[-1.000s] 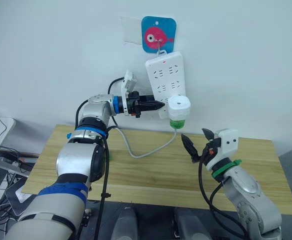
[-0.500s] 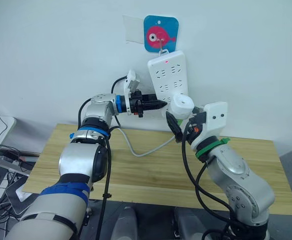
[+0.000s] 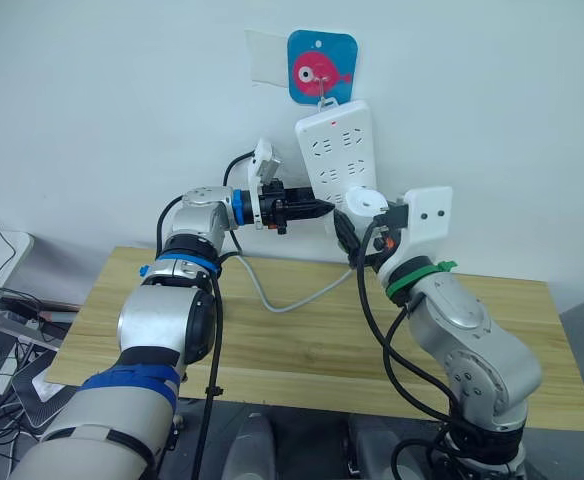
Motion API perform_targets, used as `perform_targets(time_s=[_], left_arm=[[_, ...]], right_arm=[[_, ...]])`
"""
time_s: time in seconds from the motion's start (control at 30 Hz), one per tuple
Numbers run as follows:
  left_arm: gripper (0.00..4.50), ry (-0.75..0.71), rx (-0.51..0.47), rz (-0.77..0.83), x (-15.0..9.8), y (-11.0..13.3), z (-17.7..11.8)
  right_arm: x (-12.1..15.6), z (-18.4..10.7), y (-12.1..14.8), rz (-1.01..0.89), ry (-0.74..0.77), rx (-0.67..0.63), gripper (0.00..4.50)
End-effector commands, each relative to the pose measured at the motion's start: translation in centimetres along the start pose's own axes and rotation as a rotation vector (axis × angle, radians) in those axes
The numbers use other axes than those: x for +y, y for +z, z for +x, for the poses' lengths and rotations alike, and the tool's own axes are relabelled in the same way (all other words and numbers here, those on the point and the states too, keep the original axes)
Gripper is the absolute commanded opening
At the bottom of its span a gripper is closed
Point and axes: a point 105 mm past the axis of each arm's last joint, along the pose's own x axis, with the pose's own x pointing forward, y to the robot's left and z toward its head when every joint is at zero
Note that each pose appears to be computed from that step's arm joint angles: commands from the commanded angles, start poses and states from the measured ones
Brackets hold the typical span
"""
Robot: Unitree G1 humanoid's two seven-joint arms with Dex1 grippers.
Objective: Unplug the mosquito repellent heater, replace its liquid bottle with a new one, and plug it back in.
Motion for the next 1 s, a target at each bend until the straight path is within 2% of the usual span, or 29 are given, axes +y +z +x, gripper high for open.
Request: perform_targets(time_s=[0.03, 0.23, 0.33, 0.4, 0.43, 0.57, 1.0], left_arm=[[1.39, -0.012, -0.006, 0.069, -0.1, 2.0, 1.0], [1.39, -0.012, -0.004, 0.072, -0.1, 1.9, 0.9], [1.39, -0.014, -0.003, 0.074, -0.2, 1.8, 0.8], [1.39, -0.014, -0.002, 0.075, -0.2, 1.8, 0.8], [1.39, -0.014, -0.001, 0.076, -0.2, 1.8, 0.8], [1.39, -0.008, 0.000, 0.081, -0.1, 1.6, 0.9], [1.39, 0.149, 0.025, 0.106, 1.7, 1.5, 0.2]], right_arm=[[0.3, 0.0, 0.9, -0.037, 0.010, -0.037, 4.50], [0.3, 0.2, 0.8, -0.050, 0.014, -0.038, 4.50], [0.3, 0.1, 0.9, -0.050, 0.020, -0.045, 3.88], [0.4, 0.1, 1.0, -0.051, 0.023, -0.048, 3.17], [0.4, 0.1, 1.0, -0.051, 0.027, -0.049, 3.03], [0.6, 0.0, 1.0, -0.063, 0.041, -0.050, 3.04], [0.2, -2.3, 0.9, -0.151, 0.008, 0.000, 3.04]])
